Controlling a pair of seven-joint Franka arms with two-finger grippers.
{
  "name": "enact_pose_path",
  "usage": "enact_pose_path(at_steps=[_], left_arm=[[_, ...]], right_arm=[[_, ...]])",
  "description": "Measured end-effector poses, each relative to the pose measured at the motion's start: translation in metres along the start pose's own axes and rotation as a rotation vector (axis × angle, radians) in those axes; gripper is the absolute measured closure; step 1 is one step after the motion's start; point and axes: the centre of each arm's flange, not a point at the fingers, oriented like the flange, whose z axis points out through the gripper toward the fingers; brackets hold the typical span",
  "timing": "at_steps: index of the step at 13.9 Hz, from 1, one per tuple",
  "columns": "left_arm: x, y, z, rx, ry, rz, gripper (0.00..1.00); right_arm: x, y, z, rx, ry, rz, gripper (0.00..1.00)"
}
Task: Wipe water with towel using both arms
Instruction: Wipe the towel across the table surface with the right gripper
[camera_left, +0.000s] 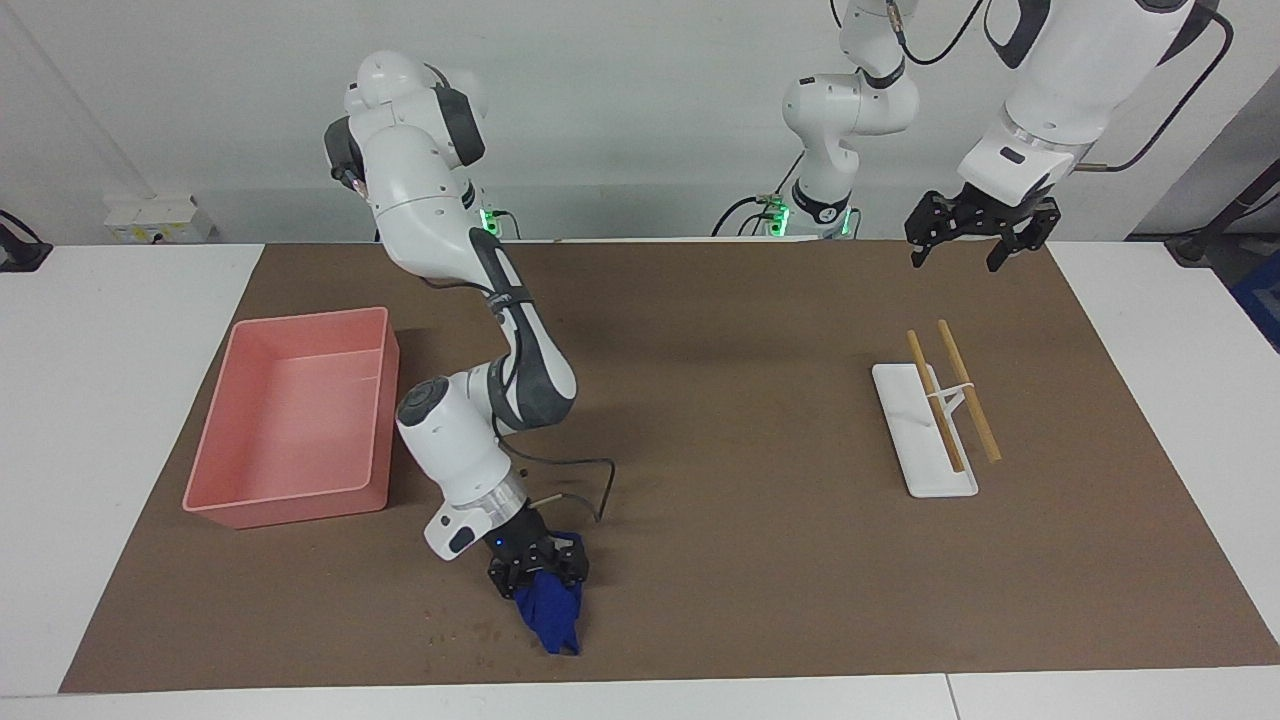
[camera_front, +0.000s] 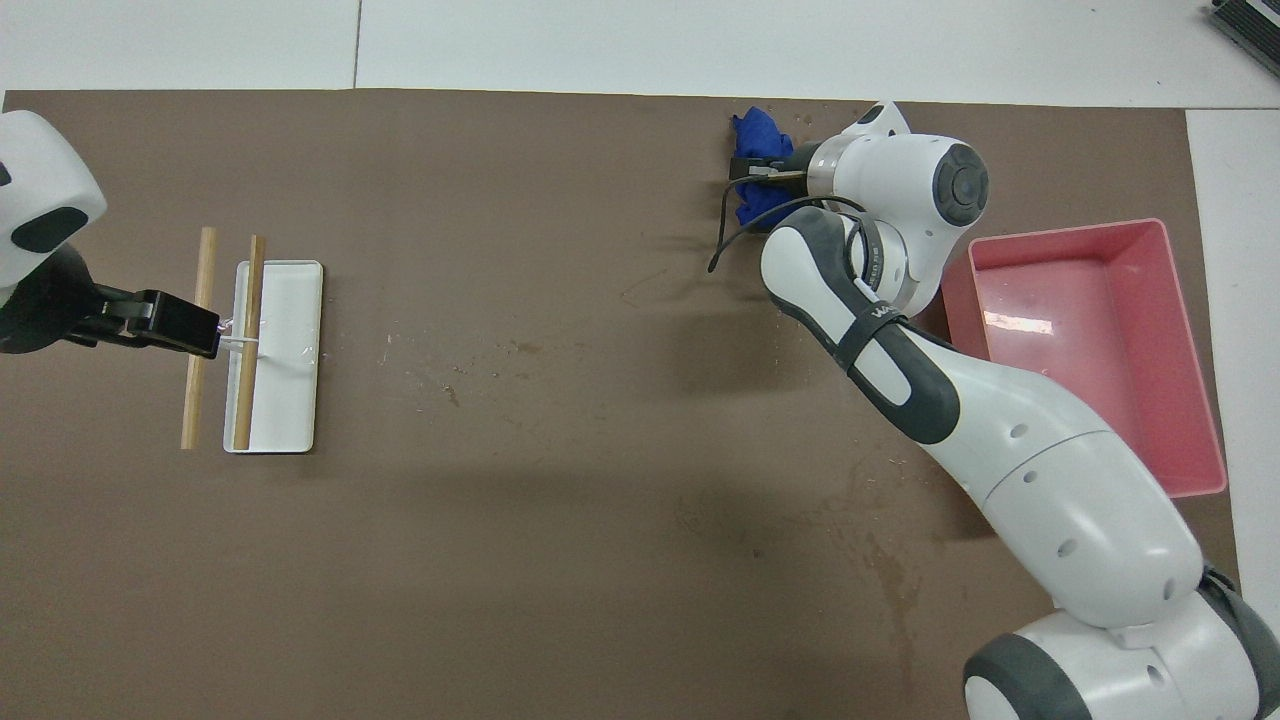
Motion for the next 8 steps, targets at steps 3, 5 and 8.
enact_pose_path(at_steps=[3,5,8], left_arm=[[0.0000,0.0000,0.0000,0.000,0.000,0.000,0.00],[0.0000,0.0000,0.0000,0.000,0.000,0.000,0.00],[0.0000,0.0000,0.0000,0.000,0.000,0.000,0.00]], right_arm=[[-0.0100,-0.0197,0.0053,0.013,-0.002,0.044,0.89],[-0.0089,-0.0188,0.0046,0.013,-0.020,0.048,0.89],[-0.0078,-0.0163,-0.0010,-0.021,-0.127,0.003,0.90]])
